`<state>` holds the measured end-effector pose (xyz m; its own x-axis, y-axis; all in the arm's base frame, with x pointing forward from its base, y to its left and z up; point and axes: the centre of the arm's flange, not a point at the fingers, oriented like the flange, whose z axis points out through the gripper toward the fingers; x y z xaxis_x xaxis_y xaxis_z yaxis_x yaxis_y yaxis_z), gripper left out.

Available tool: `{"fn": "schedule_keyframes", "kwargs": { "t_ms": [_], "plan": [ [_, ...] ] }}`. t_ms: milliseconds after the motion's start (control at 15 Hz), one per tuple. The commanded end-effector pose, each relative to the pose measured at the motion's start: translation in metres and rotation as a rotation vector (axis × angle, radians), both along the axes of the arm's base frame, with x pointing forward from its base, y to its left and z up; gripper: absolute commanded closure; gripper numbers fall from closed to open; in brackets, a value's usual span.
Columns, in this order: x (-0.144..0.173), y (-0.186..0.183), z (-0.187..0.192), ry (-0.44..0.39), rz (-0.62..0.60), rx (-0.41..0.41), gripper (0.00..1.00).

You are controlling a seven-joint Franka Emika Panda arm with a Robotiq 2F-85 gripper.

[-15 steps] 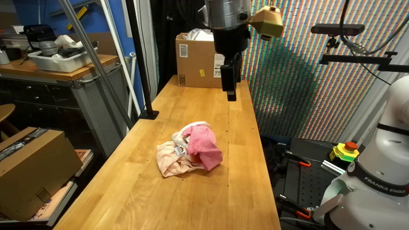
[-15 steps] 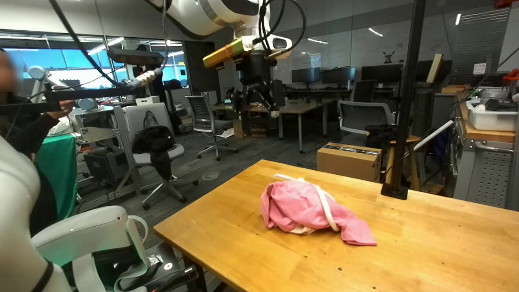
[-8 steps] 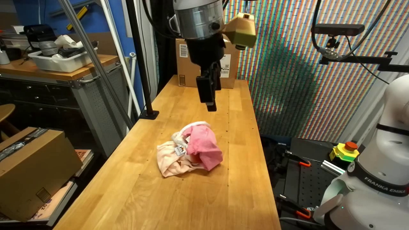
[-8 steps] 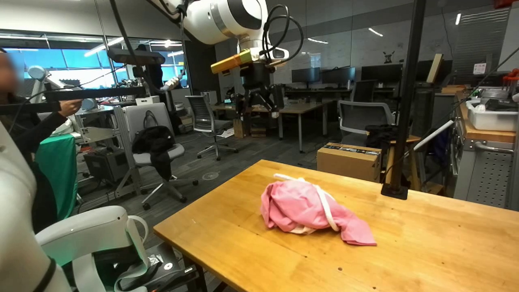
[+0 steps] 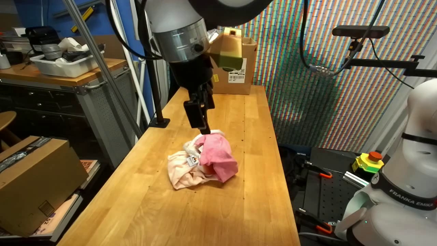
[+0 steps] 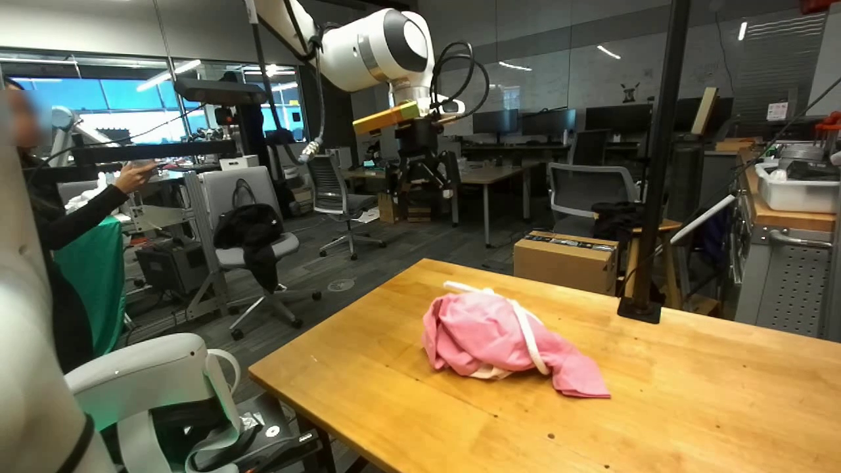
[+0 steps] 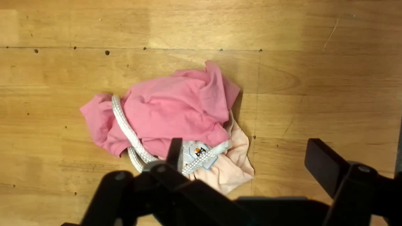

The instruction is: Spread the objects and the clothes across the table

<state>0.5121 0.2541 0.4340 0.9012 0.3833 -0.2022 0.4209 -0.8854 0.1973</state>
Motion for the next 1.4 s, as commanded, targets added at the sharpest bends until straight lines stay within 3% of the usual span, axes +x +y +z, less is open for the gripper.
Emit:
{"fn": "schedule_keyframes", "kwargs": {
  "t_ms": [0, 467, 1000, 1333],
  "plan": [
    [0.031, 0.022, -0.008, 0.008, 0.022, -0.031, 0.00],
    [0.069, 0.027, -0.053, 0.022, 0.019, -0.071, 0.00],
    [0.114, -0.002, -0.102, 0.069, -0.114, -0.118, 0.00],
    [0.124, -0.014, -0.120, 0.107, -0.175, -0.116, 0.00]
  ]
}}
